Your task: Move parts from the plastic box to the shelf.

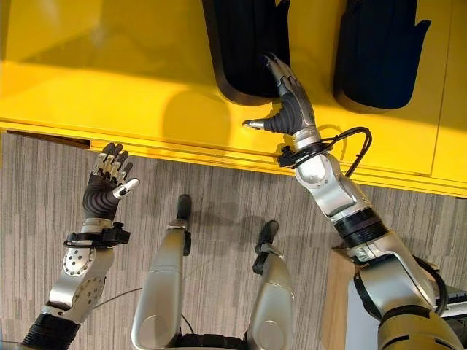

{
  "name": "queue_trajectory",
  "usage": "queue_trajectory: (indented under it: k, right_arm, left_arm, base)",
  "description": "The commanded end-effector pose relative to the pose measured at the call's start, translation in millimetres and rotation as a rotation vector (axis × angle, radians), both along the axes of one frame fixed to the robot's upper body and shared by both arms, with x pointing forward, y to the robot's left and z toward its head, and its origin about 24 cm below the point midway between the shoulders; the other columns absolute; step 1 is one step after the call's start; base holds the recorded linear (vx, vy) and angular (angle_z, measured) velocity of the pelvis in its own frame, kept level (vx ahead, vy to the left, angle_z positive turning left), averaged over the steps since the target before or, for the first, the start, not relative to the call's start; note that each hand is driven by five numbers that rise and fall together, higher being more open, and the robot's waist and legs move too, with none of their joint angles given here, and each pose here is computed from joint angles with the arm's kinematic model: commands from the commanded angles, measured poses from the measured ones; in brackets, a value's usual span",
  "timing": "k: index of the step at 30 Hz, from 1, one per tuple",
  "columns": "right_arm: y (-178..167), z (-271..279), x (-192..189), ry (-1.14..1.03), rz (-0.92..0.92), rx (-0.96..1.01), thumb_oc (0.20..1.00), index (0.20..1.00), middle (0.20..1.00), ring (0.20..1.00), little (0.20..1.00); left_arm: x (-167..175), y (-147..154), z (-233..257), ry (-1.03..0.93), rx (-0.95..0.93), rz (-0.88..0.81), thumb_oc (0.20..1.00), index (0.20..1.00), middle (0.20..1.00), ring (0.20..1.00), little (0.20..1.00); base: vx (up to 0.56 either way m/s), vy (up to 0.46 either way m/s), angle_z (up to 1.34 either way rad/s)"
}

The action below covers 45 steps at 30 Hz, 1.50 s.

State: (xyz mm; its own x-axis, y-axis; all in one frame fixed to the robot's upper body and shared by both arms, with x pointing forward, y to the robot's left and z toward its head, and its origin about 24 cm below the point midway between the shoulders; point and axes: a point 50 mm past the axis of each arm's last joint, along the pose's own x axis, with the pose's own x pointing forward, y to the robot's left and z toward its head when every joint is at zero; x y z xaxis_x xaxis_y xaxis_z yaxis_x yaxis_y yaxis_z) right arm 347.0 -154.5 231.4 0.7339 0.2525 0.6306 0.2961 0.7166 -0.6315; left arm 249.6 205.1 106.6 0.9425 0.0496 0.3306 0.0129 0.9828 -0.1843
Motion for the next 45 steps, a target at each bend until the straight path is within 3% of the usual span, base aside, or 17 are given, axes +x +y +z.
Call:
queue_trajectory:
  k: [1,17,45]
  right_arm:
    - [-7,18,1,-0.067,-0.028,0.078,1.000,1.000,1.000,1.000,1.000]
    - [11,39,-5,-0.179,0.002,0.162,1.000,1.000,1.000,1.000,1.000]
    - [20,0,-1,-0.093,-0.076,0.335,1.000,1.000,1.000,1.000,1.000]
  left_arm:
    - [-1,-1,35,-0.202,0.007,0.007,1.000,1.000,1.000,1.000,1.000]
    - [-2,-3,36,-0.204,0.004,0.019,1.000,1.000,1.000,1.000,1.000]
    - [2,-5,38,-0.208,0.013,0.081,1.000,1.000,1.000,1.000,1.000]
  base:
    - [0.00,0.000,0.00]
    - [0.00,0.000,0.00]
    - [0.00,0.000,0.00]
